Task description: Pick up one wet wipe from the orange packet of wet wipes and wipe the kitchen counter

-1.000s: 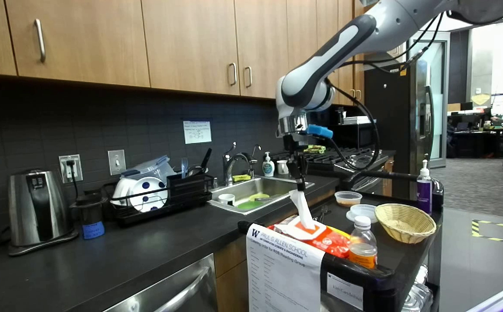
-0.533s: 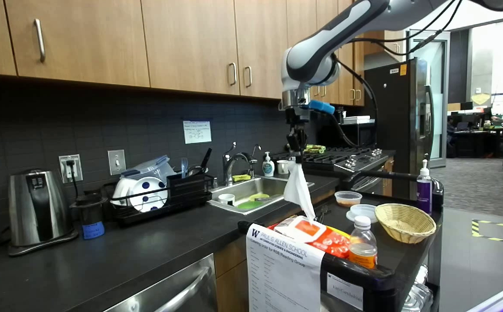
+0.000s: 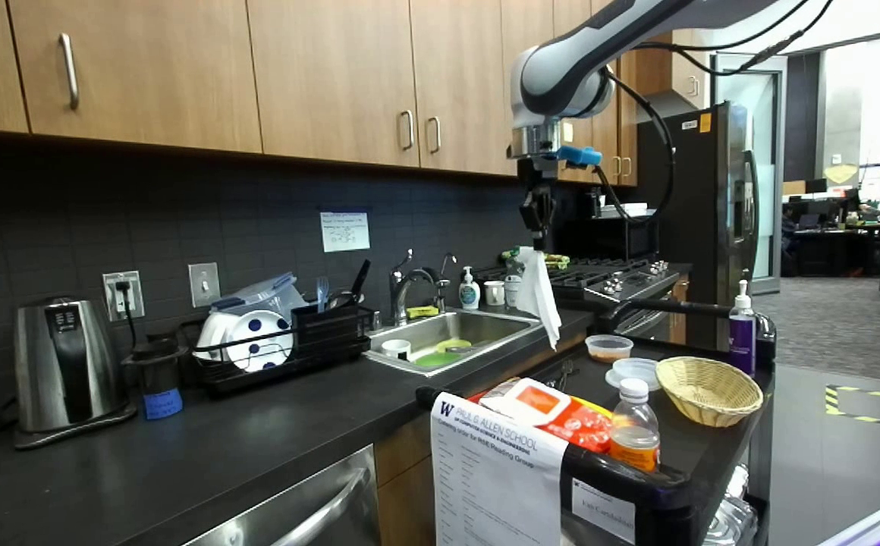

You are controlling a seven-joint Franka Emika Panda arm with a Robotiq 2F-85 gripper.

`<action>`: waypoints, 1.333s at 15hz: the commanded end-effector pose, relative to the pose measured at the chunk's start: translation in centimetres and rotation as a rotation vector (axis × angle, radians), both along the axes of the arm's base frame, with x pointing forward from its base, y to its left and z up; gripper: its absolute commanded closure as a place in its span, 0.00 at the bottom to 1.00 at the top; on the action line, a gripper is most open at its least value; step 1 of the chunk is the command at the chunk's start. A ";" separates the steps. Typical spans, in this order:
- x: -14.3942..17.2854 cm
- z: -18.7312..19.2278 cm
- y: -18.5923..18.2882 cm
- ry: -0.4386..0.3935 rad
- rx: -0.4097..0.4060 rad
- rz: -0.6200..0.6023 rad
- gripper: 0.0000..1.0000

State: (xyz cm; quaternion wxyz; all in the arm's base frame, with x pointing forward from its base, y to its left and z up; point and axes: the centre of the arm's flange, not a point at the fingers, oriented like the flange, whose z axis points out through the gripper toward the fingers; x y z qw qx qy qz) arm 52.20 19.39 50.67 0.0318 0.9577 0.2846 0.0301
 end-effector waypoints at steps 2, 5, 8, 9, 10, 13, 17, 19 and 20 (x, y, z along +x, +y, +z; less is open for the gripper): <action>-1.7 -2.6 -2.8 0.041 -0.037 -0.030 1.00; -2.3 -6.6 -4.3 0.009 -0.024 -0.090 1.00; -2.9 -9.6 -6.0 -0.031 -0.023 -0.129 1.00; -3.0 -10.5 -6.7 -0.041 -0.028 -0.146 1.00; -3.3 -11.6 -7.4 -0.049 -0.037 -0.158 1.00; -4.5 -14.2 -9.2 -0.046 -0.056 -0.195 1.00; -6.7 -18.0 -10.1 -0.005 -0.078 -0.235 1.00; -8.0 -19.9 -10.1 0.026 -0.087 -0.246 1.00; -8.6 -20.7 -10.0 0.041 -0.087 -0.251 1.00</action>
